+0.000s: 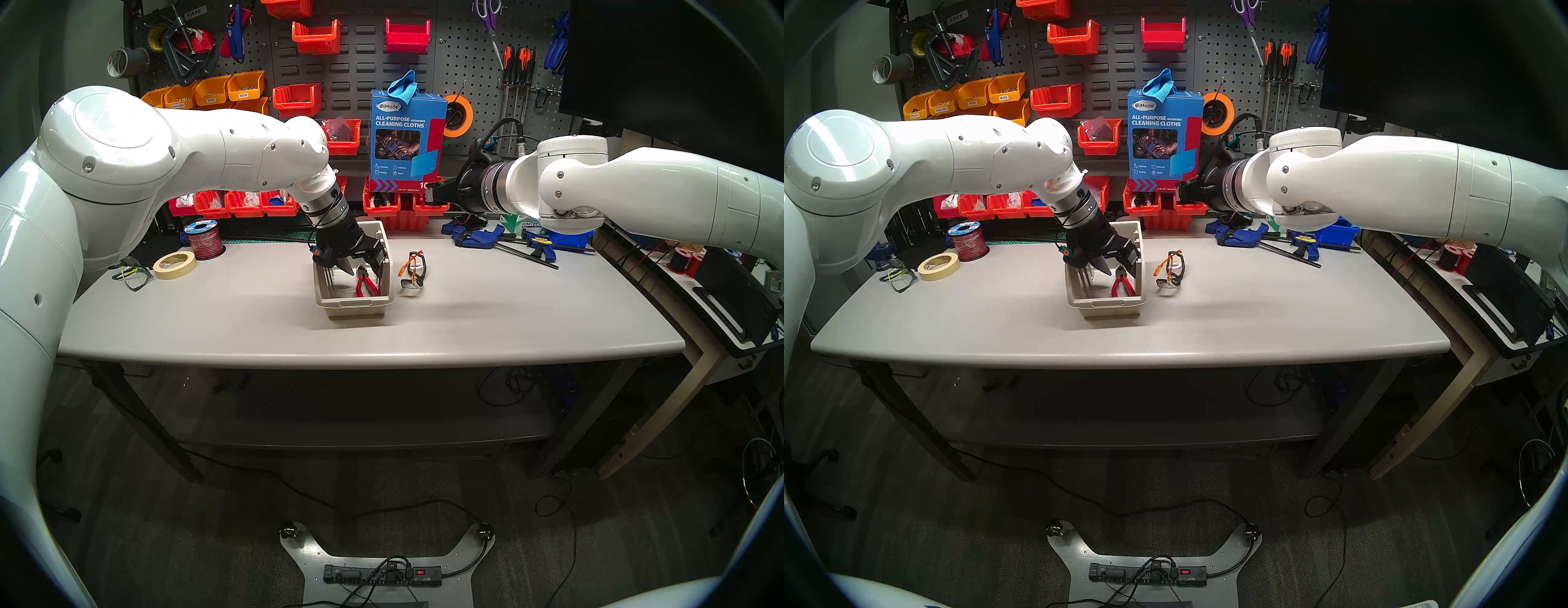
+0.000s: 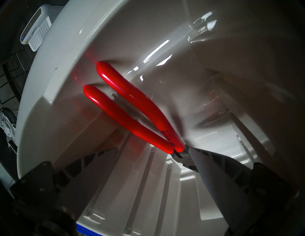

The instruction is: Take out tools from the storage box

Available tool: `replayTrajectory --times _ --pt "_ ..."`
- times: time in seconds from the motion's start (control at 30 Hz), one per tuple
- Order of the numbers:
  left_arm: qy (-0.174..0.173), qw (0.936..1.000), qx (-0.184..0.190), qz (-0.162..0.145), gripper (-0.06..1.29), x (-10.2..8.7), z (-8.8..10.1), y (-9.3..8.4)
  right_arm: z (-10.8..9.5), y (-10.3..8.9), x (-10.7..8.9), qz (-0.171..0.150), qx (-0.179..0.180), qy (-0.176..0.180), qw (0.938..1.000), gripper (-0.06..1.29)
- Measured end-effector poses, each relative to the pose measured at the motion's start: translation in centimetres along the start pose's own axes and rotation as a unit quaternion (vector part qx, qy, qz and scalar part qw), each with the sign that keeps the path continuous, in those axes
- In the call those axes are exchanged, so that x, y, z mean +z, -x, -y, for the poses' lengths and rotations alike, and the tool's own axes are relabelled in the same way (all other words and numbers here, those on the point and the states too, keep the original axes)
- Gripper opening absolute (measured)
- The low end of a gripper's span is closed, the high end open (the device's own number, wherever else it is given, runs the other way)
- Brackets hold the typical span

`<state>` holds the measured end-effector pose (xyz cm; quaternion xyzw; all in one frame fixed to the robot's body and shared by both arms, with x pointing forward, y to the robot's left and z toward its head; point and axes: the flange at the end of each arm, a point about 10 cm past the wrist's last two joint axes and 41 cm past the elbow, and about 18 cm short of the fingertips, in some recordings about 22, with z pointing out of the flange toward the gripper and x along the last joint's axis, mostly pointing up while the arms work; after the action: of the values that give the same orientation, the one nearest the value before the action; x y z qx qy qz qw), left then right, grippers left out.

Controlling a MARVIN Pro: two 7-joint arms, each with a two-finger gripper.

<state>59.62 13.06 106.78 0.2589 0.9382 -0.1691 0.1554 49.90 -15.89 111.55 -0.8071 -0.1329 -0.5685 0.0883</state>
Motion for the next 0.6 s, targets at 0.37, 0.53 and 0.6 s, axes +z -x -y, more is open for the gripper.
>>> replayTrajectory --times 0.37,0.53,0.6 --pt "-0.049 0.9987 0.008 -0.014 1.16 0.5 1.4 -0.3 0.0 0.0 0.0 0.0 0.0 0.0 1.0 1.21" --pt "-0.045 0.9987 0.013 -0.021 1.16 0.4 1.2 -0.4 0.0 0.0 0.0 0.0 0.0 0.0 1.0 1.21" --pt "-0.042 0.9987 0.015 -0.024 1.16 0.3 1.0 -0.5 0.0 0.0 0.0 0.0 0.0 0.0 1.0 1.21"
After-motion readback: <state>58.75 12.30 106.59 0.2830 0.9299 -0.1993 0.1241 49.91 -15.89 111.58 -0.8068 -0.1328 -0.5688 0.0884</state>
